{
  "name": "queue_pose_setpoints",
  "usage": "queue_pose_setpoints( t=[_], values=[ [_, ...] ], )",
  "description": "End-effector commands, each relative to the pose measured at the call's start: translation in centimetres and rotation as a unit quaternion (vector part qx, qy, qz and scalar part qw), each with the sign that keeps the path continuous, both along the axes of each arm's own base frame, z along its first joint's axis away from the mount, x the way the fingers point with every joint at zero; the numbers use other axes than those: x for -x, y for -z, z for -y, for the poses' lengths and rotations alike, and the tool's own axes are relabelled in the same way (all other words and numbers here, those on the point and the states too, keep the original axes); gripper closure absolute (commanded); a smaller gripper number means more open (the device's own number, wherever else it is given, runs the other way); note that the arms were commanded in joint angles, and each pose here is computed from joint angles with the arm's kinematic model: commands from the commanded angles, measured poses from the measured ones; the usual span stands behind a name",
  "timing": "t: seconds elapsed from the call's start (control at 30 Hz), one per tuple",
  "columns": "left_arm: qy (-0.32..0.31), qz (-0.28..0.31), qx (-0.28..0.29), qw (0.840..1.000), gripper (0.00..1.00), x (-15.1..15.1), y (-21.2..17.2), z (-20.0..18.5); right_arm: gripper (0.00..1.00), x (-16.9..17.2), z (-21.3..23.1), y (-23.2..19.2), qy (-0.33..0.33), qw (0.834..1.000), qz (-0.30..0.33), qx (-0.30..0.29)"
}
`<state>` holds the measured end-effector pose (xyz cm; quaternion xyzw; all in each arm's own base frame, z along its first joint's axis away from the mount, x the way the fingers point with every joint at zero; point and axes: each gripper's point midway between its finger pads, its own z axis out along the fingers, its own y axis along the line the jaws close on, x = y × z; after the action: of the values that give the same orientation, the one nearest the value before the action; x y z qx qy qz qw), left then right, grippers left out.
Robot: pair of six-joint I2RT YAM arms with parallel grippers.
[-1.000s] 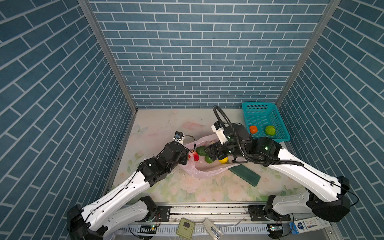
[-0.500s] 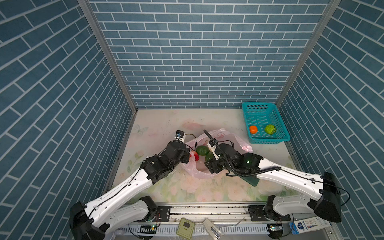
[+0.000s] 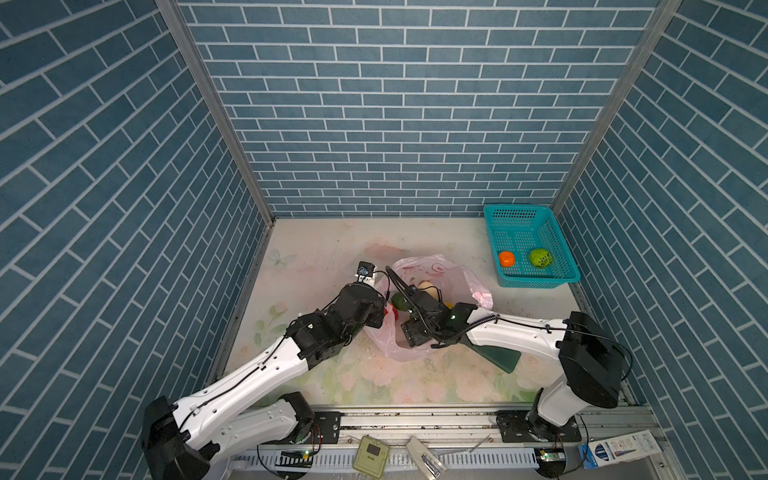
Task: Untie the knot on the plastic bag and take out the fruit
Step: 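Move the right gripper back into the bag above the remaining fruit, then lower the right gripper onto the dark green lime and close it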
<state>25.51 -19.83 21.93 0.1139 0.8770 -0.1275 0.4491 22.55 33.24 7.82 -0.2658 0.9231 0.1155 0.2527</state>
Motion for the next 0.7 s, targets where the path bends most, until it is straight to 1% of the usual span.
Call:
queue_pose_setpoints(
  t=[0.0,0.17,0.23,0.3,0.43,0.57,0.67],
  values=[
    [-0.004,-0.015,-0.027,1.000,1.00,1.0,1.6,-0.9,0.18,-2.3,-1.2,-1.8,0.057,0.997,0.013,-0.045],
    [-0.001,-0.035,-0.069,0.997,1.00,2.2,2.5,-1.8,0.12,-4.7,-0.2,-0.8,0.143,0.987,0.013,-0.074],
    [0.003,-0.040,-0.081,0.996,1.00,2.5,2.9,-1.8,0.10,-5.2,0.1,-0.6,0.170,0.981,0.014,-0.088],
    [0.006,-0.045,-0.086,0.995,1.00,2.8,3.2,-1.6,0.09,-5.0,0.2,-0.1,0.181,0.979,-0.002,-0.098],
    [0.008,-0.052,-0.085,0.995,1.00,3.3,3.9,-1.2,0.09,-2.7,0.4,0.9,0.169,0.980,-0.042,-0.095],
    [-0.005,-0.055,-0.092,0.994,1.00,3.5,4.9,-1.8,0.10,0.0,0.8,2.5,0.140,0.983,-0.092,-0.081],
    [-0.010,-0.051,-0.090,0.995,1.00,3.4,5.3,-1.9,0.10,1.7,0.9,2.7,0.100,0.989,-0.085,-0.068]
  ],
)
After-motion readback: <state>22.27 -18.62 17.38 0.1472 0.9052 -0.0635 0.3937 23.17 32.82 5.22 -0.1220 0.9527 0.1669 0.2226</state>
